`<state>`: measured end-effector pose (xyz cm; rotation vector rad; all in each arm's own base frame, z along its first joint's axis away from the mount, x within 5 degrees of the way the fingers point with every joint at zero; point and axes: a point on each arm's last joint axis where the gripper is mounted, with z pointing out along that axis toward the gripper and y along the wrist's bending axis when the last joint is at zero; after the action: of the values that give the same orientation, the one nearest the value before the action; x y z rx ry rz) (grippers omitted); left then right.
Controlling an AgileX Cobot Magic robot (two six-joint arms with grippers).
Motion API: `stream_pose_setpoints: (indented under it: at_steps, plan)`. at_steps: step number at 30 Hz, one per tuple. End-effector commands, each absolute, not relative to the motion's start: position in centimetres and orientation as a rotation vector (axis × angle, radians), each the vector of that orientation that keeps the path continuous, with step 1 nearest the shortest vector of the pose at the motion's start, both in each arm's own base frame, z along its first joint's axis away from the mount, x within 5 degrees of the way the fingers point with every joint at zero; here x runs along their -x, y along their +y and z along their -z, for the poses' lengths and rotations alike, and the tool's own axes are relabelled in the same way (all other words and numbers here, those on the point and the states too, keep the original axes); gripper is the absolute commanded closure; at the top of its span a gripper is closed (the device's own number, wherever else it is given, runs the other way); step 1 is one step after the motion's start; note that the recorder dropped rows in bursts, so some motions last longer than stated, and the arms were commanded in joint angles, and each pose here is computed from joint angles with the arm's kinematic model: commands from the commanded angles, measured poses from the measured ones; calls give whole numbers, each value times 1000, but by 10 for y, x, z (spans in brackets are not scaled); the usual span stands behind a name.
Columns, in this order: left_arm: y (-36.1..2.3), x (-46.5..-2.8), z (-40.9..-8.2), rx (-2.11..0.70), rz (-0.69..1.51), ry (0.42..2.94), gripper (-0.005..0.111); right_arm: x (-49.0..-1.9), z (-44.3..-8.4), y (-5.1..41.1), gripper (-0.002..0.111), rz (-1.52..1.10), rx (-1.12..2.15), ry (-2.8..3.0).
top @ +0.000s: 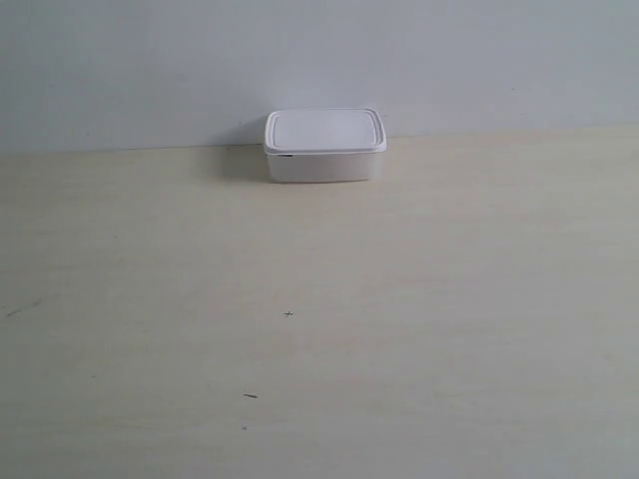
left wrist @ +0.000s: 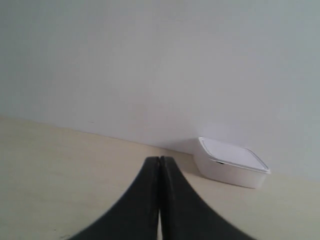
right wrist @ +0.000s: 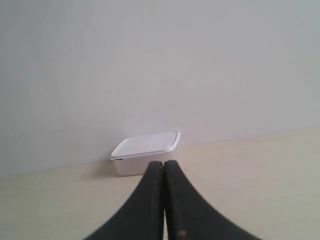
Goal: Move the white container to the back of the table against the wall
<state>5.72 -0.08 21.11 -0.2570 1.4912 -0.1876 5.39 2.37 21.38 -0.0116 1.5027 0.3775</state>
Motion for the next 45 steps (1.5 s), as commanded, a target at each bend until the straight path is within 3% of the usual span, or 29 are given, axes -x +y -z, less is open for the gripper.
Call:
stream_pose_setpoints:
  at_steps: [1, 45]
  plan:
    - [2, -57, -211, 294, 159, 1478, 107, -55, -213, 21, 108, -349, -27, 1497]
    - [0, -57, -211, 274, 181, 1483, 107, -55, -213, 21, 108, -336, -39, 1496]
